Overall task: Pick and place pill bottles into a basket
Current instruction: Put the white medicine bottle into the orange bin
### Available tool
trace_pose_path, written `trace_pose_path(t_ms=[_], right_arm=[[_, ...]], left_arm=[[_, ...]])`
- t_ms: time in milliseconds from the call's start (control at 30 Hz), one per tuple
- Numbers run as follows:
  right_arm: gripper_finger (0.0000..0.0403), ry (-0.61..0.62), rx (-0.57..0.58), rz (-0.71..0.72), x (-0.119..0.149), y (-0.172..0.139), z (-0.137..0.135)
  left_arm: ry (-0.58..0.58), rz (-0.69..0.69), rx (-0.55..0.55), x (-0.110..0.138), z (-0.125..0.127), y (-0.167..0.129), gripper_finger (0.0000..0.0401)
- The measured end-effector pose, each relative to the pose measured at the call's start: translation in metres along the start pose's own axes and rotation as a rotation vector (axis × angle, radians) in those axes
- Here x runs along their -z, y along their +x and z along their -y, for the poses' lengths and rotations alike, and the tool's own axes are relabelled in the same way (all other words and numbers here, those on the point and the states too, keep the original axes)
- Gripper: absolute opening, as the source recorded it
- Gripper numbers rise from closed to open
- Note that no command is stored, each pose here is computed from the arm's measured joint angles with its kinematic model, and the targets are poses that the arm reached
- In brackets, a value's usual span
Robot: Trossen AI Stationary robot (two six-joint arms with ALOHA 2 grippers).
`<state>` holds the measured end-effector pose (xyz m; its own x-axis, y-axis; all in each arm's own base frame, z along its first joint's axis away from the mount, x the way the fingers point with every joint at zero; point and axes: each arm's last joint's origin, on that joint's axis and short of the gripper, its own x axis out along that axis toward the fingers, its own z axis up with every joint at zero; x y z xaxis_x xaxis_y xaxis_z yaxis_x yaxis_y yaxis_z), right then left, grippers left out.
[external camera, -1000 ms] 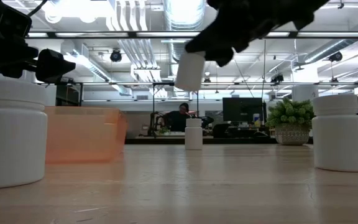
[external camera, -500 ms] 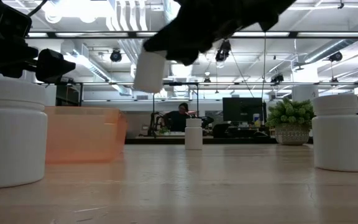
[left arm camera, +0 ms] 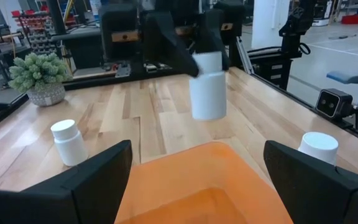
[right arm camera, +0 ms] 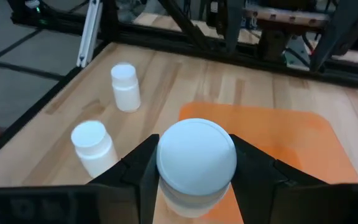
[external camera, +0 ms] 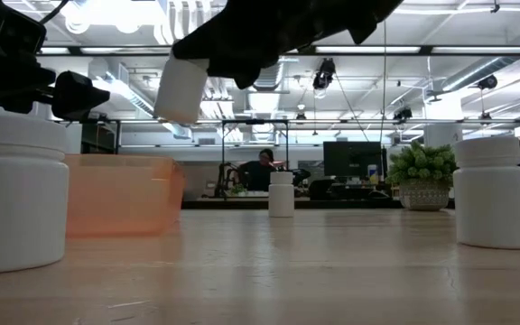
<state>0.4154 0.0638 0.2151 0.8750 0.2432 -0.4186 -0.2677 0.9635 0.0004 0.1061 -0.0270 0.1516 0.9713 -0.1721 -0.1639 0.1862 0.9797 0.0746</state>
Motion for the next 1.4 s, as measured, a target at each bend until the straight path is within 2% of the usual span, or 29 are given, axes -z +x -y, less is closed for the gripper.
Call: trace_pose_path(t_ms=[267,433,600,733,1400], right_arm=[[0.0147,0.027,-0.021,-0.009,0.001,0.016,0.015],[0.0147,0.004,-0.023,-0.073,-0.003,0.034,0.02],[0.0147,-0.006,-0.035,-0.065,-0.007,0.048,0.022],[0.0147,-0.008,-0.049,-0.089,0.003,0.057,0.022],[0.0147,0.001,-0.051,-0.142,0.024,0.068,0.024]], left_arm=[[0.0,-0.001,0.0,0.0,0.0,0.0,0.0345],[0.0,0.0,0.0,0.0,0.0,0.0,0.0345],[0.0,0.001,0.0,0.0,0.0,0.0,0.0345],[0.0,-0.002,0.0,0.0,0.0,0.0,0.0345],[0.0,-0.002,0.0,0.0,0.0,0.0,0.0345]])
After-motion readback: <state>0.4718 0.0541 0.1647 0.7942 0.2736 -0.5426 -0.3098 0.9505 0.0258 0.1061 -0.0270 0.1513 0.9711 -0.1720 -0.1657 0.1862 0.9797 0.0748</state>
